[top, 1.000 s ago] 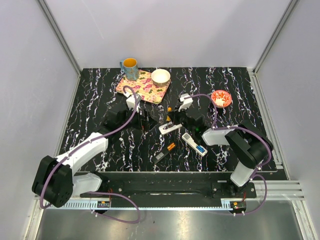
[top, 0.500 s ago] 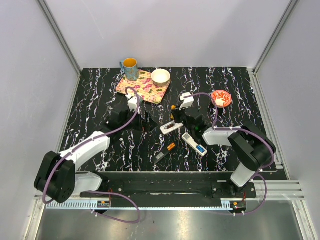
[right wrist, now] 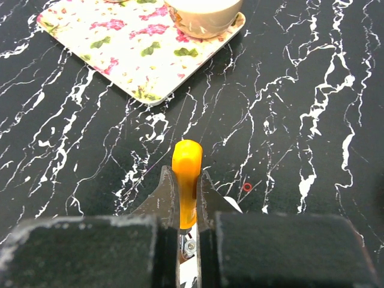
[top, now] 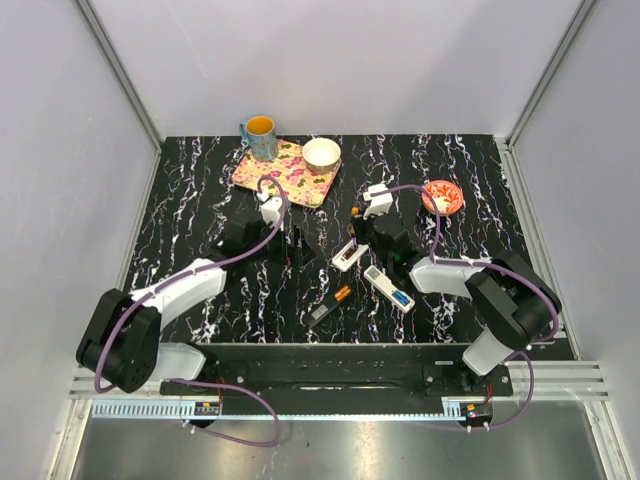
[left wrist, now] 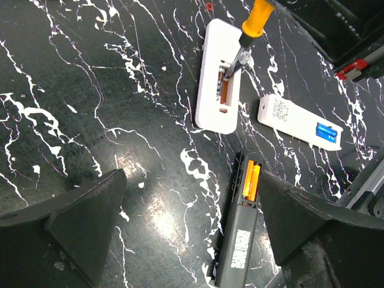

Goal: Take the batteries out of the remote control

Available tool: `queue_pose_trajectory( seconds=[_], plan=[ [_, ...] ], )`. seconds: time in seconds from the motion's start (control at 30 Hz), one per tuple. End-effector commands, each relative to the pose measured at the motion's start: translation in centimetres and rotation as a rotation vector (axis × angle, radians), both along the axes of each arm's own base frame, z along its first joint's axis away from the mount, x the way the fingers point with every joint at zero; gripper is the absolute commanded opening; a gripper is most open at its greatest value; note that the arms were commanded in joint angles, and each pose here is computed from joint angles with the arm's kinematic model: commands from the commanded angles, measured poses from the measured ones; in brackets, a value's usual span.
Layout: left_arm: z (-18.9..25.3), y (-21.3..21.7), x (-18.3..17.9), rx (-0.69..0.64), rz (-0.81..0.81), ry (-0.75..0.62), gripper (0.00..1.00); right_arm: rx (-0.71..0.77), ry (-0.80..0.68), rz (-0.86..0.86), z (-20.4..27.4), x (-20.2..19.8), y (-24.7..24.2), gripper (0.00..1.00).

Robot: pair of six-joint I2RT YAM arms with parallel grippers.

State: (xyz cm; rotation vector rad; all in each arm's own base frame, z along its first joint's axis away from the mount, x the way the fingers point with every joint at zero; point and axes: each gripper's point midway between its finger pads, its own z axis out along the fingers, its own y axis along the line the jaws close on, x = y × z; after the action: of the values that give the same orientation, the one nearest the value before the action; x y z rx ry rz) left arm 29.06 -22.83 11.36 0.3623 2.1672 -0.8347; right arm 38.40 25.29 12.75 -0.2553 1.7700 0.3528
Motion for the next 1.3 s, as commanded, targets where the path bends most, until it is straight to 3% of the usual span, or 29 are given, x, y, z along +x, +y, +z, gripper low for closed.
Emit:
queue_pose_trajectory(
  seconds=[0.0, 0.53, 0.77, 1.27],
  plan=[
    [0.8, -0.7, 0.7, -0.021, -0.032, -0.028, 0.96, -0.04, -0.054, -0.068, 1.7, 0.8, -1.6, 0.0],
    [-0.5, -1.0, 0.8, -0.015, -0.048, 0.0, 0.95, 0.021, -0.066, -0.116, 3.6, 0.5, -4.4, 0.0],
    [-0.9, -1.2, 0.9, -0.017, -0.053, 0.009, 0.95, -0.009, -0.016, -0.156, 1.7, 0.9, -5.7, 0.0],
    [-1.4, -3.9, 0.6, -0.029, -0.117, 0.03, 0.93, 0.11, -0.017, -0.092, 2.2, 2.7, -4.8, 0.0]
  ],
)
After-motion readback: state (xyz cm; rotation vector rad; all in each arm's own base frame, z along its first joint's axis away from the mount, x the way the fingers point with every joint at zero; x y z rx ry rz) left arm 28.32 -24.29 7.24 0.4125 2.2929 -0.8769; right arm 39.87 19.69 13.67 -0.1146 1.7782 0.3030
